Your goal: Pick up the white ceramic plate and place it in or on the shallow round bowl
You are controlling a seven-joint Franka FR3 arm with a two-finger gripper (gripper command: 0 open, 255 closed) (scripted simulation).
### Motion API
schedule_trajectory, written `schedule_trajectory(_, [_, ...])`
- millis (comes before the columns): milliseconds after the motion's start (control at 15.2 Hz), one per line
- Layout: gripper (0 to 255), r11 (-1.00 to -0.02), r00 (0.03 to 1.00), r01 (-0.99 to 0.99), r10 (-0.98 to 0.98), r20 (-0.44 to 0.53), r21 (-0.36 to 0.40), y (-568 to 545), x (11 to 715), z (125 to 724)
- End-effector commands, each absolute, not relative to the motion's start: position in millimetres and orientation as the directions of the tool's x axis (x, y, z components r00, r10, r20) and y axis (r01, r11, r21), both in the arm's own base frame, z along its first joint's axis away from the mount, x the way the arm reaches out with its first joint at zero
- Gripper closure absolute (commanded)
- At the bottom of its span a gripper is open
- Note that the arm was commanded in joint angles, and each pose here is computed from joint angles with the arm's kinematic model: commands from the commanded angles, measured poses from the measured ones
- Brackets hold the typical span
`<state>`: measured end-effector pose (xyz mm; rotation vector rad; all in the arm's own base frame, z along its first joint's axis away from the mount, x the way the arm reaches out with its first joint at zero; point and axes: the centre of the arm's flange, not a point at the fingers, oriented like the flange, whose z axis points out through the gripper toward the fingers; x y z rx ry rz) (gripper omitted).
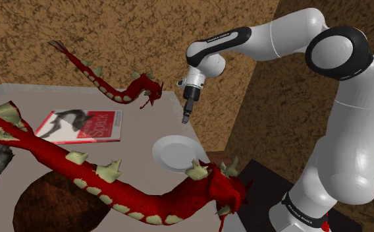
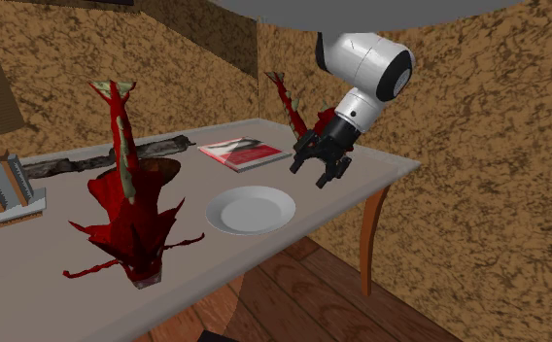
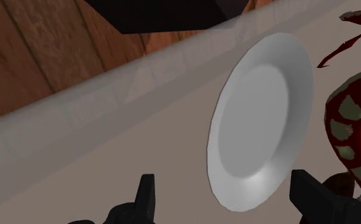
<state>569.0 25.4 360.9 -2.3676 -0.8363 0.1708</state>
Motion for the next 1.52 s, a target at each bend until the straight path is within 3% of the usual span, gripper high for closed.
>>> schedule_trajectory(0, [0,-0.573,0.777,0.535,0.622,0.096,-0.621,34,581,349])
schedule_trajectory(990, [0,-0.573,0.777,0.535,0.622,0.096,-0.621,55,568,318])
schedule_trajectory(1056, [255,-0.573,0.777,0.535,0.622,0.096,-0.621,55,568,318])
schedule_trajectory(1452, [255,-0.573,0.777,0.535,0.622,0.096,-0.621,55,568,318])
